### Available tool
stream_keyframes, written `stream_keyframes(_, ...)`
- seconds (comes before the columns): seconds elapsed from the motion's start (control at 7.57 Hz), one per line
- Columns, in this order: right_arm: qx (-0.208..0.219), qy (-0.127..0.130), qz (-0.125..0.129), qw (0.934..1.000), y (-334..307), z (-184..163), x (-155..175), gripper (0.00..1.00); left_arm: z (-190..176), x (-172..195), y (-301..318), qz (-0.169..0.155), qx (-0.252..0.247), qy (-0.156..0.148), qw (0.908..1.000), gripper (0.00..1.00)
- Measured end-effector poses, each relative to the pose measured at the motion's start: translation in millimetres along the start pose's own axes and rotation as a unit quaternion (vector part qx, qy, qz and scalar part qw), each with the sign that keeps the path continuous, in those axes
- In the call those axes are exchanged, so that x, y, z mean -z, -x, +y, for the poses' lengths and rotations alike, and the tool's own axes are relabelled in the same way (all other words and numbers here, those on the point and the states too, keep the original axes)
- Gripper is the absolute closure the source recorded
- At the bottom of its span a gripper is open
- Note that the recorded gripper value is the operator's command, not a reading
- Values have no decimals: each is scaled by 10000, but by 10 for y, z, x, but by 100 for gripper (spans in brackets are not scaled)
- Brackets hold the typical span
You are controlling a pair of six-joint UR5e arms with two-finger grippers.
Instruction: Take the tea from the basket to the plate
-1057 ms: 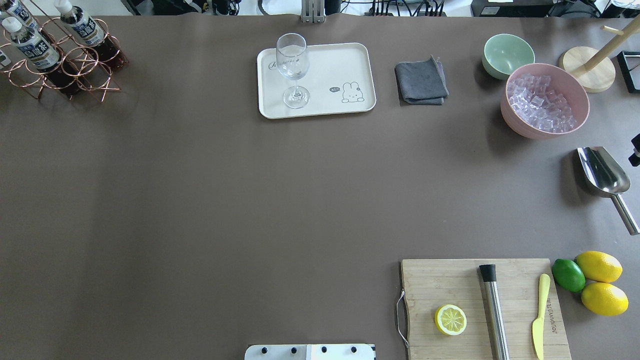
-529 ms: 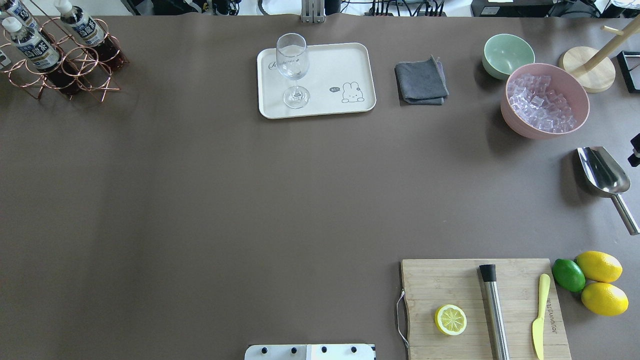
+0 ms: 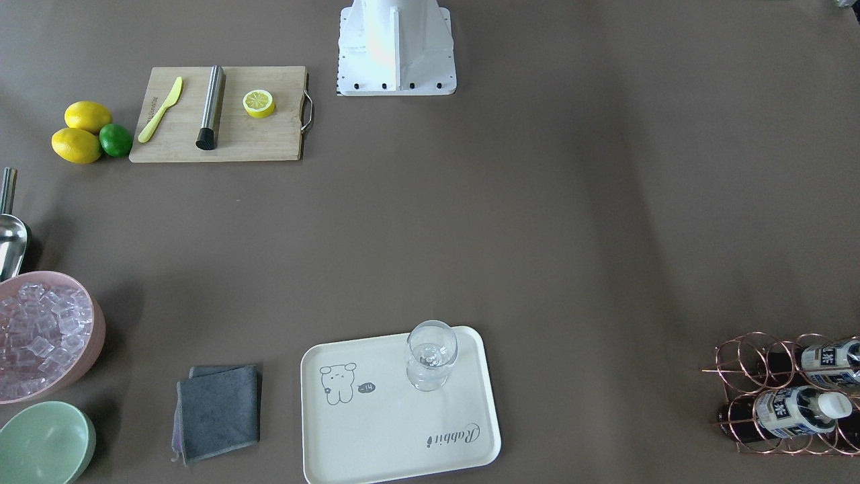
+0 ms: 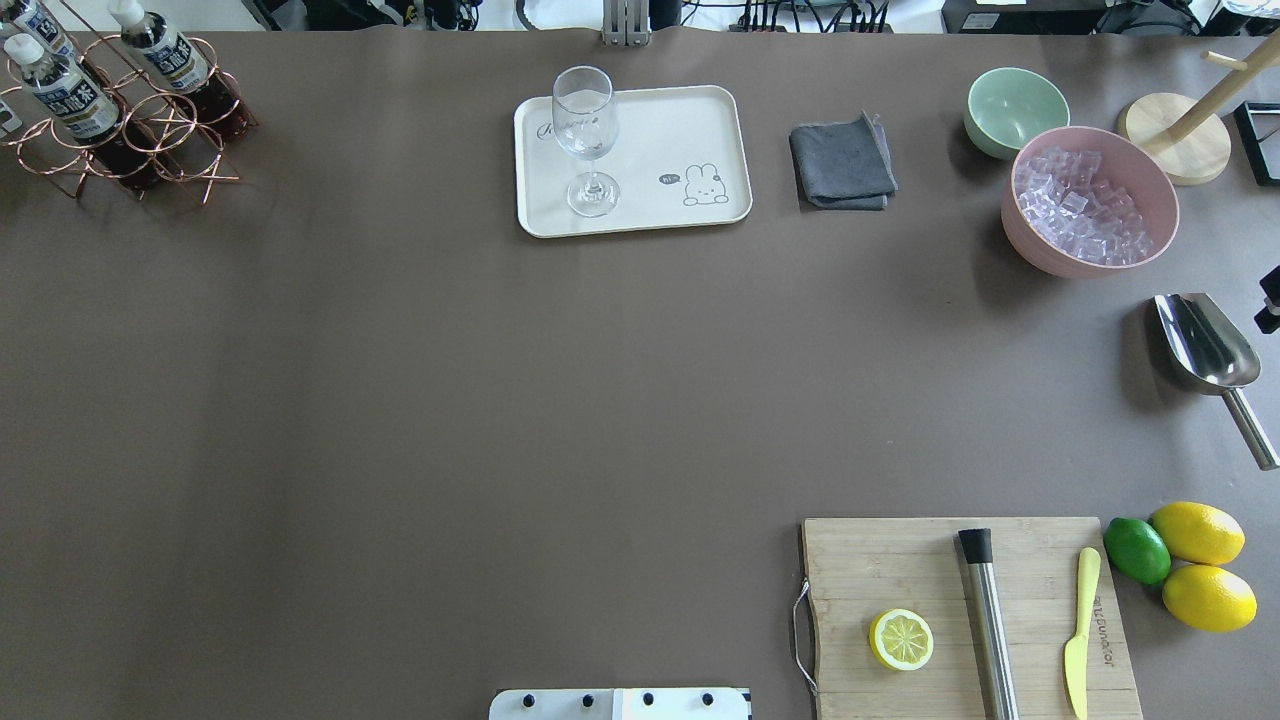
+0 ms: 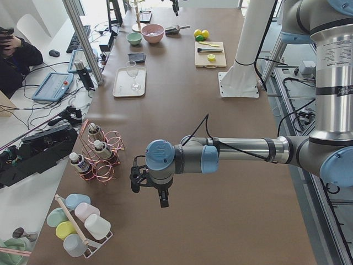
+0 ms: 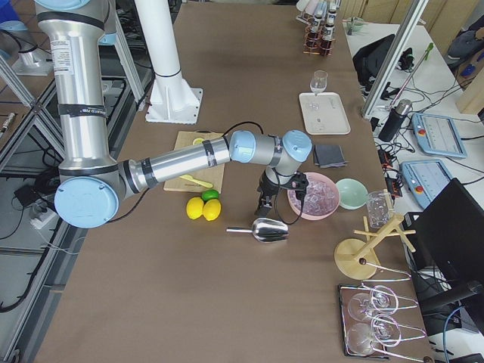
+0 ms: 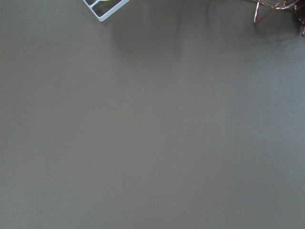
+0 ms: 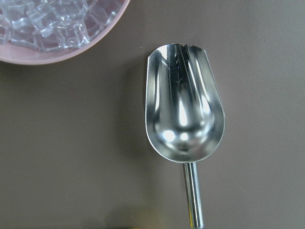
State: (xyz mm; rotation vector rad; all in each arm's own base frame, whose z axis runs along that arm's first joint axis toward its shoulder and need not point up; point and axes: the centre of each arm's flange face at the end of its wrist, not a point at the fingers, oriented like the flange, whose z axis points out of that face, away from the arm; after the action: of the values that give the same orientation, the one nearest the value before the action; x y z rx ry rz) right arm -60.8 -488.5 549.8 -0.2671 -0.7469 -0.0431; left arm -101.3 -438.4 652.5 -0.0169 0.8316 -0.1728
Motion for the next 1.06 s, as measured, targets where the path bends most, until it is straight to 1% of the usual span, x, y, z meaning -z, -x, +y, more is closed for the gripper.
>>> stream_keyframes(0.13,3,3,1,10000,3,0,-3,0,-9,38,-37,-1,-38,-41,10000,2)
stream_keyframes(0.79,6,4,1,10000,6,0,-4,0,-9,1,63,-15,63,-6,10000,2)
stream_keyframes(0.93,10,1,1,10000,11,-3,-1,0,-29,35,70,-40,72,-42,10000,2)
stream_keyframes(1.06,17,0,1,10000,19,-8,1,0,-78,79,63,-173,18,-99,9998,2)
